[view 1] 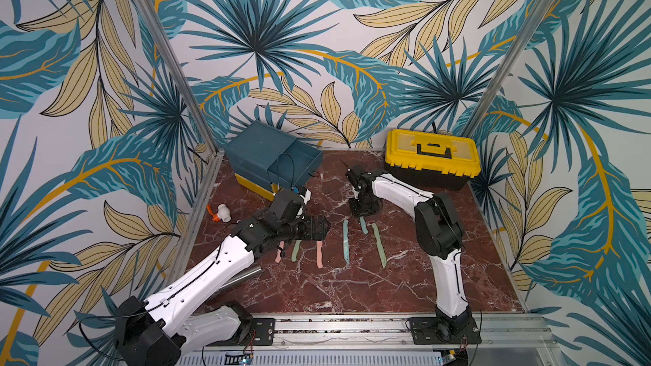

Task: Place the fruit knives into the drawer by color
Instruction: Move the fruit knife to the center of the board, then pick up the fruit knife from the center of the board.

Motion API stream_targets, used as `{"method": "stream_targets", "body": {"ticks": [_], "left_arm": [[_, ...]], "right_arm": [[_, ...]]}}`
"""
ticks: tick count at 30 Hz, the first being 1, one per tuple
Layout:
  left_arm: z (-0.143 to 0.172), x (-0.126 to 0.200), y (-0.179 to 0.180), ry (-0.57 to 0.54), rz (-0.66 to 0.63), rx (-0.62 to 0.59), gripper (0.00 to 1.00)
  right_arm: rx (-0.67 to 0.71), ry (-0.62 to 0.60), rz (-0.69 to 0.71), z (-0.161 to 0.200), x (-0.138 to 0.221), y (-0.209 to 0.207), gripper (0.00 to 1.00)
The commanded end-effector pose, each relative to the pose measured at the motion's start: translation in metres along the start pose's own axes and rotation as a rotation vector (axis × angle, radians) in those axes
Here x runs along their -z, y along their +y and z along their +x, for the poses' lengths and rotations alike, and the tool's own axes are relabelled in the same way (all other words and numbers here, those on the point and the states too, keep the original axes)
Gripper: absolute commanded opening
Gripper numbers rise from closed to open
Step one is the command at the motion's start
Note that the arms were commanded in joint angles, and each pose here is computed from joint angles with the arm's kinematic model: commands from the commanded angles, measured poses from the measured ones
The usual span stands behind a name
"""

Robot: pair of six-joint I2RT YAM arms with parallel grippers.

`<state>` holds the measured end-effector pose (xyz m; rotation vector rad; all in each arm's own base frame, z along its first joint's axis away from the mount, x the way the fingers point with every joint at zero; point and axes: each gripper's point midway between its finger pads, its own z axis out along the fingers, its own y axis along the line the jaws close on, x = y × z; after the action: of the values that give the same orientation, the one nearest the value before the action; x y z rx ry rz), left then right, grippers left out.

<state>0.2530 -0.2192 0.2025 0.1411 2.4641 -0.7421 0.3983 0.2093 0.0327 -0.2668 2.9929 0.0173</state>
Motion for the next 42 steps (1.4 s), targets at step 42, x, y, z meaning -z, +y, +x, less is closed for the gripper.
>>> {"method": "stream_targets", "body": {"ticks": [42], "left_arm": [[-0.014,-0.009,-0.008,-0.042,0.022,-0.001,1.0]], "right_arm": [[-0.02,0.062,0.009,0.01,-0.001,-0.016,0.01]]}}
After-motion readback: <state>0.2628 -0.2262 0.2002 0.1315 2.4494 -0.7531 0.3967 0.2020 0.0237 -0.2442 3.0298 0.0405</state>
